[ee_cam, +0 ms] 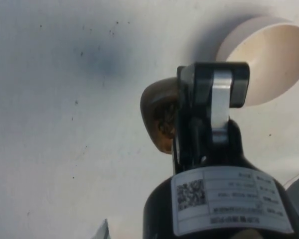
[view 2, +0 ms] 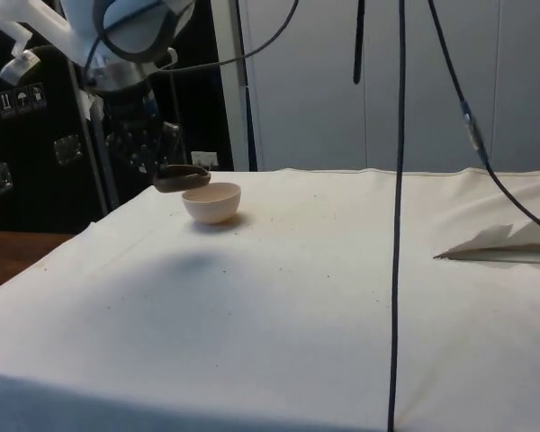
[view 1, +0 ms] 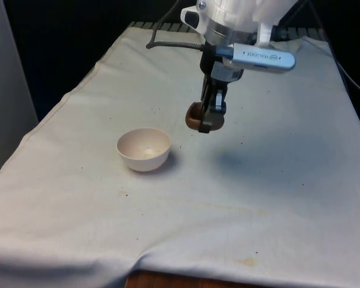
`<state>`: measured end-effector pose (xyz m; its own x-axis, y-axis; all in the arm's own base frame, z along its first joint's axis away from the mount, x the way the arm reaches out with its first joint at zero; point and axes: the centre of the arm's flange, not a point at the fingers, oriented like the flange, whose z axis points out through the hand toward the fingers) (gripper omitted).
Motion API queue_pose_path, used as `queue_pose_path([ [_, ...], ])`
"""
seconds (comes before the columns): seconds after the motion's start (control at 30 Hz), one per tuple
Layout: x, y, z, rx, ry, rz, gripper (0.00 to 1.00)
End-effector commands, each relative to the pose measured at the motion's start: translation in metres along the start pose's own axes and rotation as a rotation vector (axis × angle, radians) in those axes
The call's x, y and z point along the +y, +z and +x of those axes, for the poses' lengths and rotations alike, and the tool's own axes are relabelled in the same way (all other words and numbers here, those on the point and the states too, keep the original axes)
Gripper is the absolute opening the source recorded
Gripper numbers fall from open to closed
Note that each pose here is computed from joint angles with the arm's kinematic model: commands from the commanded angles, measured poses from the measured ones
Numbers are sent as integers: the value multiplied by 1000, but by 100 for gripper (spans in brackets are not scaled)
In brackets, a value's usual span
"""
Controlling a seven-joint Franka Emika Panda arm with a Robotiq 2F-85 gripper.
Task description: Pour the coffee beans from the cup into the bowl.
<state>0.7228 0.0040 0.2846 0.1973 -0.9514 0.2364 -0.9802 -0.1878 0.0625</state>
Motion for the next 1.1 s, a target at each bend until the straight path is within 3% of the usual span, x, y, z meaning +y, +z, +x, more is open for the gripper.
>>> queue_pose_path([
  [0.0,-4,1,2,-3,-3,-6,0],
  [0.17,-11,-1,5,5,2,-2,0],
  [0.27,-14,-6,16,3,-2,-8,0],
  [0.4,-15,-9,19,14,1,-8,0],
  [0.43,-14,-12,25,5,-4,-6,0],
  [0.7,-11,-20,44,8,-20,10,0],
  [0.77,-12,-18,45,21,-16,2,0],
  [0.8,-10,-21,47,10,-27,11,0],
  [1.07,-1,-25,57,13,-61,14,0],
])
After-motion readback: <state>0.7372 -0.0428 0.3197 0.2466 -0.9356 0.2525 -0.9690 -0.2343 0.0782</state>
